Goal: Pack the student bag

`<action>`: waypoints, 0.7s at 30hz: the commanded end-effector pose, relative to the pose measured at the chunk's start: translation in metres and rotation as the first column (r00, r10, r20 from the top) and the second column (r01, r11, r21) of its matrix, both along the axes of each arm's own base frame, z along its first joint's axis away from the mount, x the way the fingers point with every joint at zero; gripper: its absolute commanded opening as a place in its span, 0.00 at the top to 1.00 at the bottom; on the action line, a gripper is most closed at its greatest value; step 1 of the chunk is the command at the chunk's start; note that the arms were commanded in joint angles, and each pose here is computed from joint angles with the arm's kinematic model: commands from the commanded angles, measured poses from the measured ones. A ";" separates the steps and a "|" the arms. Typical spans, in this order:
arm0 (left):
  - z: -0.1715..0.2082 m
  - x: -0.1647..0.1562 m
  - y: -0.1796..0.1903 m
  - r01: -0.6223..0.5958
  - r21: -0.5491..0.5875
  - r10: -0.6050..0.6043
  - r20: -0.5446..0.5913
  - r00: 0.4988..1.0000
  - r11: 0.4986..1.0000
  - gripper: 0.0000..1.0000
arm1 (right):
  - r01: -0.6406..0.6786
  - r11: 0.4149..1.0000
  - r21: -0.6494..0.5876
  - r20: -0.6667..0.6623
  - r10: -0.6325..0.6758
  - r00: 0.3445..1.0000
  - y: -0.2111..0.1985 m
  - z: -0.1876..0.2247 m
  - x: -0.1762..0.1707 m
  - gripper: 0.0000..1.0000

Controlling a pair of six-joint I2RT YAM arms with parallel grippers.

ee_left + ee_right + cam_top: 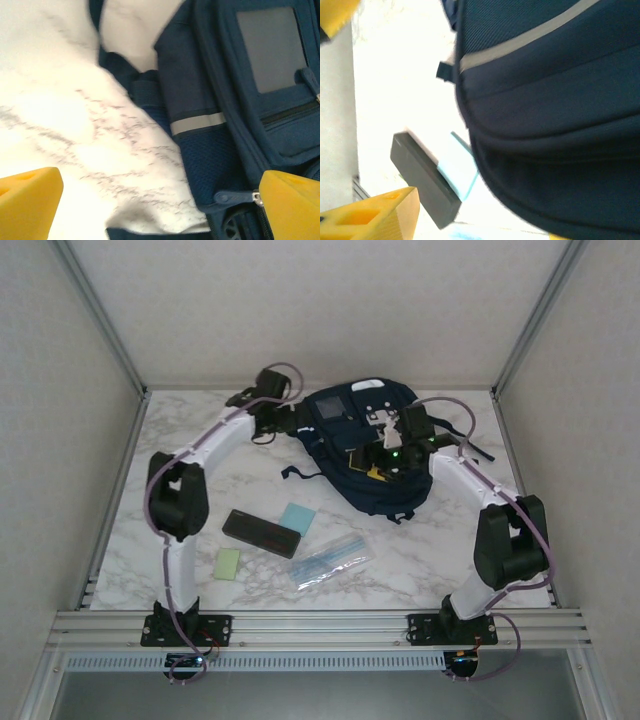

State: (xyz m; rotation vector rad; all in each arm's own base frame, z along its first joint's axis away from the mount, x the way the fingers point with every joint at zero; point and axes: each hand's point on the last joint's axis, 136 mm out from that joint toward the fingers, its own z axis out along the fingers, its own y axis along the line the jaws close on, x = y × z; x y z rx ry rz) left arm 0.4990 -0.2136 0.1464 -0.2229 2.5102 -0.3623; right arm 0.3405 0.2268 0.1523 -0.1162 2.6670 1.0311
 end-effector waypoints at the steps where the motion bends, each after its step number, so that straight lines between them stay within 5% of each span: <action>1: 0.028 -0.009 0.017 -0.052 -0.165 0.056 0.018 0.998 0.985 0.00 | -0.216 0.975 -0.047 0.131 0.221 0.967 0.030 0.013 -0.029 0.33; 5: 0.022 -0.021 0.067 -0.139 -0.187 0.137 -0.024 0.990 0.972 0.00 | -0.412 0.900 -0.141 0.214 0.434 0.875 0.072 0.007 -0.060 0.19; 10: 0.024 -0.038 0.113 -0.220 -0.193 0.218 -0.035 0.975 0.956 0.00 | -0.564 0.787 -0.250 0.271 0.616 0.739 0.120 -0.006 -0.086 0.14; 13: 0.027 -0.044 0.129 -0.257 -0.225 0.256 -0.036 0.966 0.940 0.00 | -0.623 0.717 -0.312 0.262 0.696 0.669 0.146 -0.015 -0.096 0.01; 21: 0.030 -0.055 0.144 -0.287 -0.254 0.287 -0.041 0.957 0.924 0.00 | -0.688 0.537 -0.488 0.187 0.834 0.518 0.197 -0.050 -0.113 0.01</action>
